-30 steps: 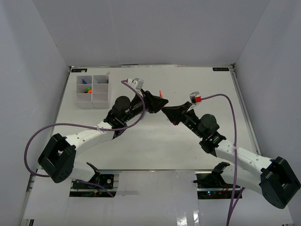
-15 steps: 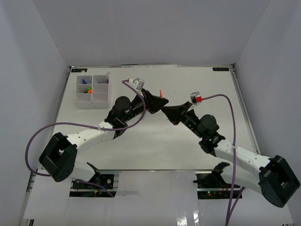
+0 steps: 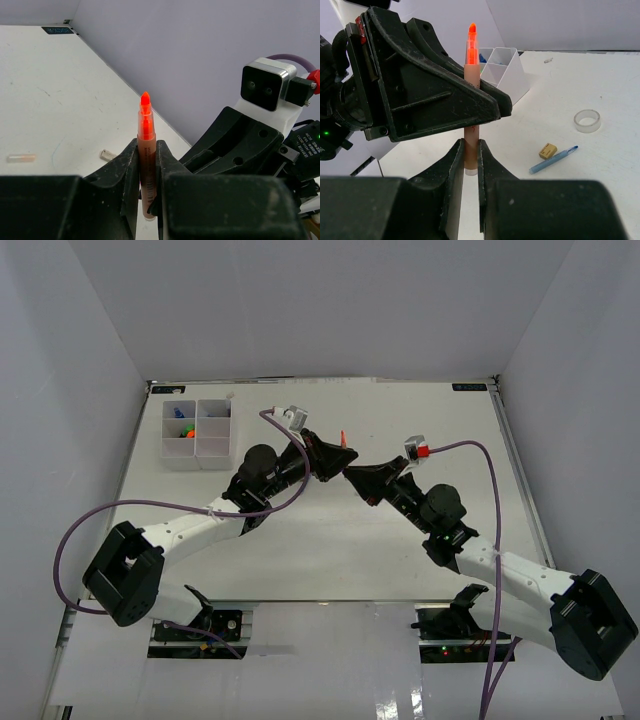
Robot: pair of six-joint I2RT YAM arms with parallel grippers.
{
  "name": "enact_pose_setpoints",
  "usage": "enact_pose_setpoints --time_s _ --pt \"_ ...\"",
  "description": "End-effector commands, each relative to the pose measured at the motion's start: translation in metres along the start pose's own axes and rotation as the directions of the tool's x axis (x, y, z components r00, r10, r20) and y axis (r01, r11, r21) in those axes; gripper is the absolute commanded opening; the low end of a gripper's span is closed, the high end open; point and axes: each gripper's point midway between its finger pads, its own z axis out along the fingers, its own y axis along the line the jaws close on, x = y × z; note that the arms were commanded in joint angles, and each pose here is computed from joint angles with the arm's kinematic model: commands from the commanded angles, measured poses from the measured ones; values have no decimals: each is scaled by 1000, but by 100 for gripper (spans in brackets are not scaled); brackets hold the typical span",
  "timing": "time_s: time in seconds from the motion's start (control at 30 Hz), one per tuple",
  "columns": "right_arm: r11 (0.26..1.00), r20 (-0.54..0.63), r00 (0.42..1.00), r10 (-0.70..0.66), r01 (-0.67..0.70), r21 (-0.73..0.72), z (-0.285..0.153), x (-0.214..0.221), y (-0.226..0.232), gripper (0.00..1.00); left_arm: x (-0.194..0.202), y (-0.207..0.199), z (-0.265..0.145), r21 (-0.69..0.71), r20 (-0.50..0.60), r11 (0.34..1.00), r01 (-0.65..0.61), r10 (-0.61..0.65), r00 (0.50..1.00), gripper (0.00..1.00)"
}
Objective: Sort the stationery into containers
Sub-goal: Pick up the pen from the center of the board.
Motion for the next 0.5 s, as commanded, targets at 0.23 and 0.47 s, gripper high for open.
enact_pose_setpoints --time_s 0.23,0.47 --pt "999 39 999 -35 35 -2 -4 -6 1 39 1 -7 -5 23 -17 999 -45 45 999 6" --pt "984 -90 988 -125 136 119 -22 16 -32 75 -17 30 -26 -134 -57 981 -141 134 989 1"
